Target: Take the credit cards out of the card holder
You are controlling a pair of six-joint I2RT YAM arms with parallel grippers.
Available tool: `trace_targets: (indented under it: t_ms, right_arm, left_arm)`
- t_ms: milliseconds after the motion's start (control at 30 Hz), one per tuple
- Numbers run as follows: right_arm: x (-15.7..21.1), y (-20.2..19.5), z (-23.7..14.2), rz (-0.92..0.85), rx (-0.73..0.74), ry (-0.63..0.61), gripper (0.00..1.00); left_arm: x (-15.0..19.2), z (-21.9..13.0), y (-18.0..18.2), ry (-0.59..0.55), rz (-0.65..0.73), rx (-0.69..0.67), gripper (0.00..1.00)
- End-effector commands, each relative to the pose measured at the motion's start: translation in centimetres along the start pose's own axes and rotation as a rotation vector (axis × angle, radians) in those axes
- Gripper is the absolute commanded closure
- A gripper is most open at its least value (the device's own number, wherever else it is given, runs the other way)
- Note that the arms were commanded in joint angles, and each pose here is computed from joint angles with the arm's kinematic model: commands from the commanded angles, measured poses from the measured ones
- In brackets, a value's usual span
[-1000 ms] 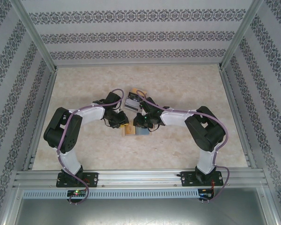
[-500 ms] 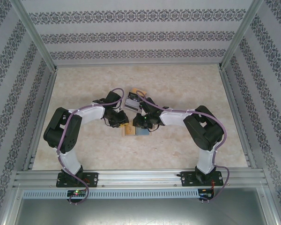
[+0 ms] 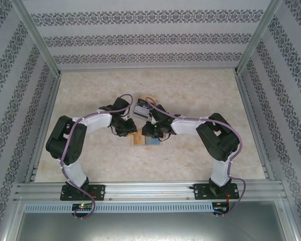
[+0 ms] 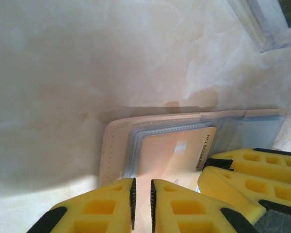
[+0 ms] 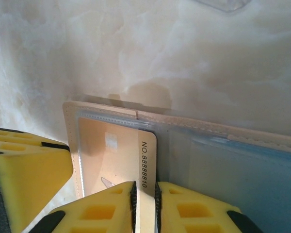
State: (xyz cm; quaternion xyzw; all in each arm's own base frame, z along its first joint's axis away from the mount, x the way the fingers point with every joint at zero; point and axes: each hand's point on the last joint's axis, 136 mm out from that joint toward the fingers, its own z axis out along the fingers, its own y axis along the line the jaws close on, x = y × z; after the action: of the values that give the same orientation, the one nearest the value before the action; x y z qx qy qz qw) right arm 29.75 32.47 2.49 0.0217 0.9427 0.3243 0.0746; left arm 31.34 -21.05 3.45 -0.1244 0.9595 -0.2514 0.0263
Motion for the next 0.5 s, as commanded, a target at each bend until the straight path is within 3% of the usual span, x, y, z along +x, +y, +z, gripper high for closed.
trace_targets:
  t_ms: [0,467]
  right_arm:
    - [-0.2,-0.3,0.4,0.012,0.001,0.001,0.78]
    - [-0.4,-1.3,0.0,-0.009,0.07,-0.024,0.78]
  left_arm:
    - [0.8,0.9,0.1,0.038,0.018,-0.007,0.82]
    - [1.4,2.1,2.5,0.062,0.004,-0.093,0.85]
